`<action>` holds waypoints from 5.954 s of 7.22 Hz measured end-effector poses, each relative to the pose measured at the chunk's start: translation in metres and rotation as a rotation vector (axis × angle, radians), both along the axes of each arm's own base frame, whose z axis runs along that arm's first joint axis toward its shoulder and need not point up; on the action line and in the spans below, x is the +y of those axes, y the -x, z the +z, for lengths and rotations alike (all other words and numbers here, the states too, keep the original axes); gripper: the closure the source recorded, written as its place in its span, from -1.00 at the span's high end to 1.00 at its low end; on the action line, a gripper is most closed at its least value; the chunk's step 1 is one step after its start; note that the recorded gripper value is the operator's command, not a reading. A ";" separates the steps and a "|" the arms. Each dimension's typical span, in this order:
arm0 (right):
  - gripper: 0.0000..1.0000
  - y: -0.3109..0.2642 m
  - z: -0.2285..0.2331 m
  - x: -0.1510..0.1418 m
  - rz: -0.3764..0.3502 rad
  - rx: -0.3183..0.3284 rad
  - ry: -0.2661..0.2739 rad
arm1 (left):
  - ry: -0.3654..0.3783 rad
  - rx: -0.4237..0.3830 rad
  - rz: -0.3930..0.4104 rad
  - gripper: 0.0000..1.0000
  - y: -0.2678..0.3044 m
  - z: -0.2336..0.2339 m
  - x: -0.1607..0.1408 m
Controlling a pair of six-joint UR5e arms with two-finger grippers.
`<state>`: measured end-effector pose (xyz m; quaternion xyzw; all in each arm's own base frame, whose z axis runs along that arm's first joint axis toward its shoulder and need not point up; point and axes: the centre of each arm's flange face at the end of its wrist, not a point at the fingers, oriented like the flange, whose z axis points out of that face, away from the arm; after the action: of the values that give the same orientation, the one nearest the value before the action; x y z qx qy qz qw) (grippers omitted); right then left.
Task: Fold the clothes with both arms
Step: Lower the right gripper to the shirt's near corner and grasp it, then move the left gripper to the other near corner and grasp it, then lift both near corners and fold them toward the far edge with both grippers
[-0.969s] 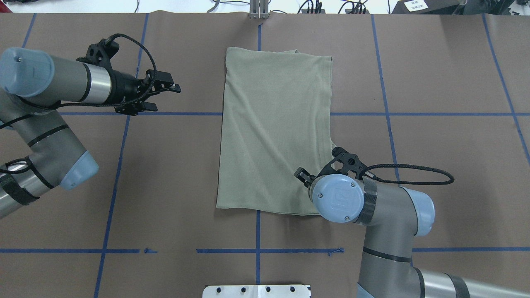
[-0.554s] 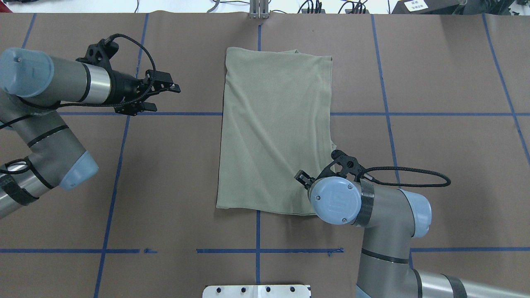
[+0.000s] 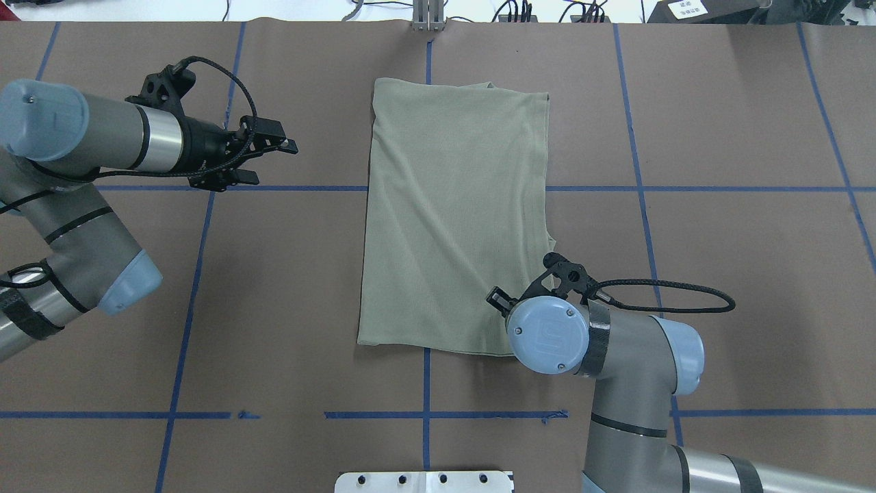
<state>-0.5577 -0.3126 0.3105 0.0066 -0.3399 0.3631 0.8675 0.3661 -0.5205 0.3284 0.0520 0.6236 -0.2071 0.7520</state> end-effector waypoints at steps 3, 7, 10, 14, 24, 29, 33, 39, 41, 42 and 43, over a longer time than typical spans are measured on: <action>-1.00 -0.001 0.002 0.004 -0.007 0.001 0.003 | -0.001 0.003 0.001 1.00 0.001 -0.002 0.001; -1.00 -0.001 -0.007 0.005 -0.026 -0.015 0.004 | -0.001 0.004 0.000 1.00 0.002 -0.001 0.001; -1.00 -0.018 -0.027 -0.005 -0.021 -0.034 0.022 | 0.052 0.025 -0.011 1.00 0.001 -0.002 0.002; -1.00 -0.025 -0.038 0.010 -0.027 -0.016 0.032 | 0.176 0.070 -0.030 0.99 -0.056 -0.018 0.093; -1.00 -0.027 -0.038 0.012 -0.032 -0.020 0.033 | 0.284 -0.114 0.020 0.34 -0.187 -0.040 0.236; -1.00 -0.028 -0.038 0.012 -0.033 -0.017 0.033 | 0.285 -0.116 0.012 -0.97 -0.196 -0.041 0.229; -1.00 -0.028 -0.037 0.012 -0.034 -0.017 0.033 | 0.279 -0.103 0.011 -1.00 -0.191 -0.048 0.228; -1.00 -0.073 -0.056 0.058 -0.095 -0.092 0.019 | 0.366 -0.005 0.054 -1.00 -0.130 -0.118 0.298; -1.00 -0.104 -0.070 0.080 -0.122 -0.125 0.016 | 0.424 0.016 0.064 -1.00 -0.112 -0.145 0.320; -1.00 -0.117 -0.084 0.084 -0.121 -0.140 0.014 | 0.429 0.017 0.058 -1.00 -0.102 -0.157 0.320; -1.00 -0.121 -0.095 0.074 -0.101 -0.147 0.010 | 0.400 0.006 0.034 -1.00 -0.094 -0.164 0.305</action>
<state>-0.4366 -0.2387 0.2157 -0.0414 -0.4008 0.3200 0.8575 0.4603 -0.2155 0.1641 -0.1096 0.5733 -0.3142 0.7487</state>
